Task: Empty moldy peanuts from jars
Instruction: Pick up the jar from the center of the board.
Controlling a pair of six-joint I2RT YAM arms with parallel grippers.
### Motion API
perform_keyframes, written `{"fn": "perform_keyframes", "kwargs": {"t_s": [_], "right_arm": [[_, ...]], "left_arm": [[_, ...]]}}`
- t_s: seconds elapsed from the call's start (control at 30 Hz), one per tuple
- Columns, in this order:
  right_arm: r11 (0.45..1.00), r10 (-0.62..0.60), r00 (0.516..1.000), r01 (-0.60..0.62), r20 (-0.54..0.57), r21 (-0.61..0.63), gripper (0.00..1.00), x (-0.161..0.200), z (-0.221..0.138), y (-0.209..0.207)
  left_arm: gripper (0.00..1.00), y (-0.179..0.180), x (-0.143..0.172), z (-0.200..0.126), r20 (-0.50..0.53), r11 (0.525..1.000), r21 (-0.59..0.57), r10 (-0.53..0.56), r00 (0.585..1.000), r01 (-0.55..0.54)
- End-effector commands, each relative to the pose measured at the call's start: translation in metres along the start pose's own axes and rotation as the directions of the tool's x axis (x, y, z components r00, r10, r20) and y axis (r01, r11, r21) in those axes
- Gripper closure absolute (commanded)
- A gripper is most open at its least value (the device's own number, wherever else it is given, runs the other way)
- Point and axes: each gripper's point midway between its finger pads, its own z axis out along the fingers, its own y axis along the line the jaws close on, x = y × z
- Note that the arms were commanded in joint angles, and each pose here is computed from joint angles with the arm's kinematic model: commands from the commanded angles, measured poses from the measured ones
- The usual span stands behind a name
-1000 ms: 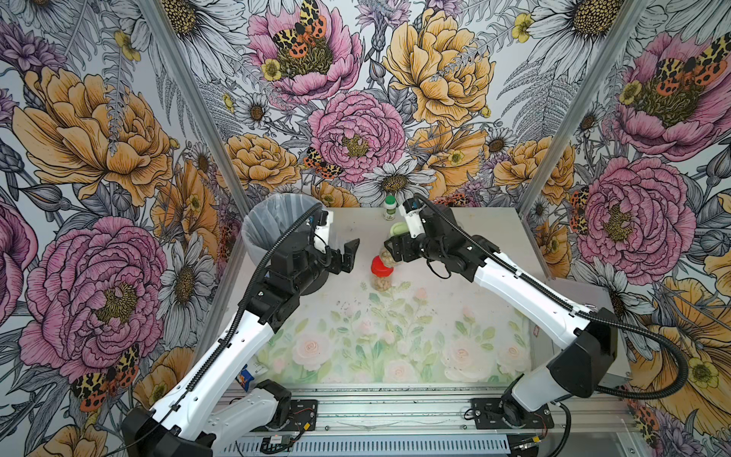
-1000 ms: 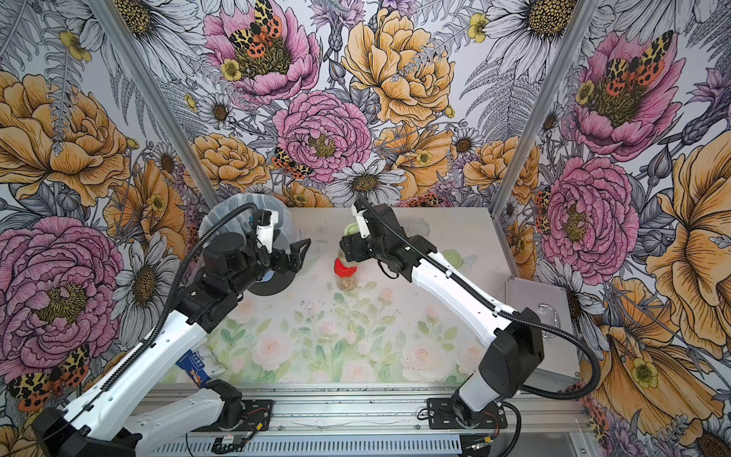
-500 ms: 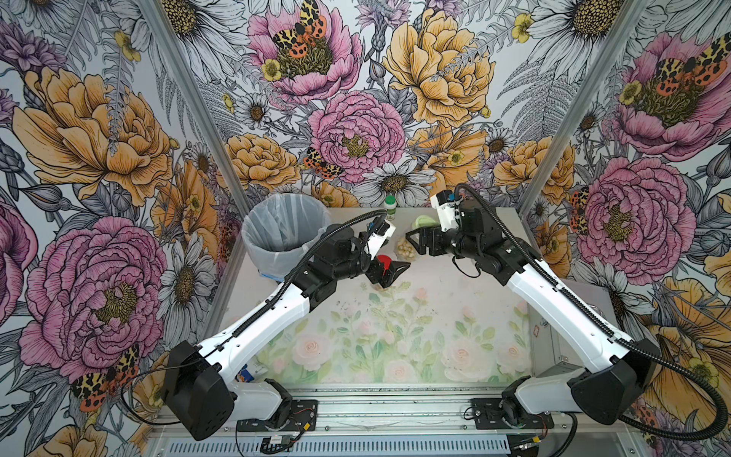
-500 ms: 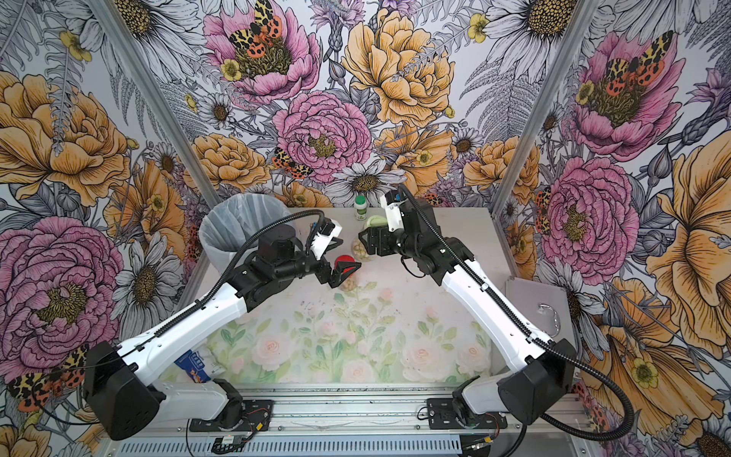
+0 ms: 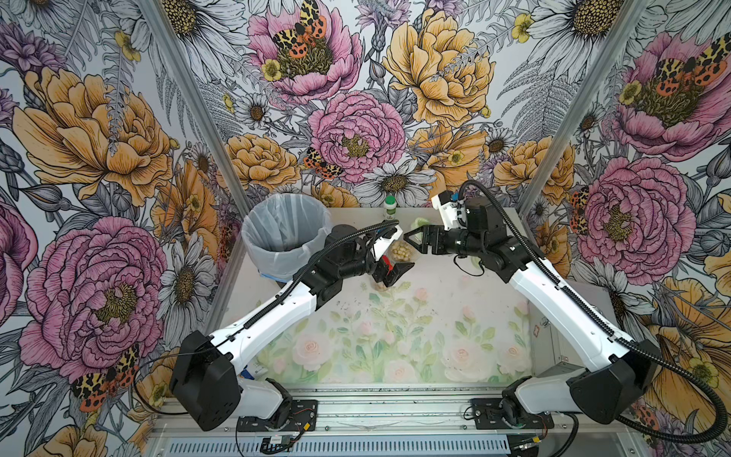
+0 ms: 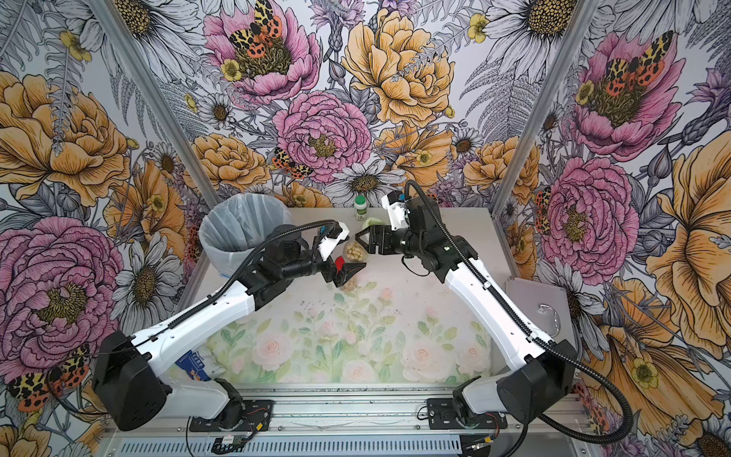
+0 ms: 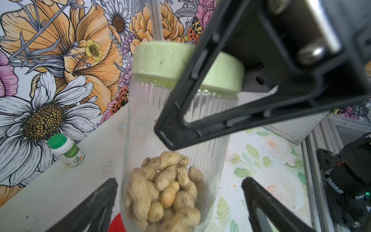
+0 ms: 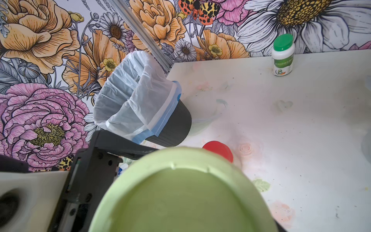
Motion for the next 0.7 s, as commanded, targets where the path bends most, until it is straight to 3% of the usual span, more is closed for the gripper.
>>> {"fn": "perform_keyframes", "kwargs": {"t_s": [0.0,0.3,0.67], "right_arm": [[0.994,-0.029,0.996,0.038,0.087,-0.1,0.6,-0.031,-0.014,0.03],[0.994,-0.017,0.997,0.025,0.074,-0.107,0.6,-0.028,-0.012,0.03],[0.993,-0.018,0.997,0.026,0.073,-0.118,0.6,-0.027,-0.014,0.033]], "left_arm": [[0.01,0.001,-0.006,0.003,-0.001,0.999,0.01,0.044,0.999,-0.044],[0.01,0.008,-0.014,0.001,0.057,0.999,-0.006,0.034,0.998,-0.034],[0.01,0.011,-0.012,0.007,0.059,1.0,-0.006,0.02,0.998,-0.019]]}}
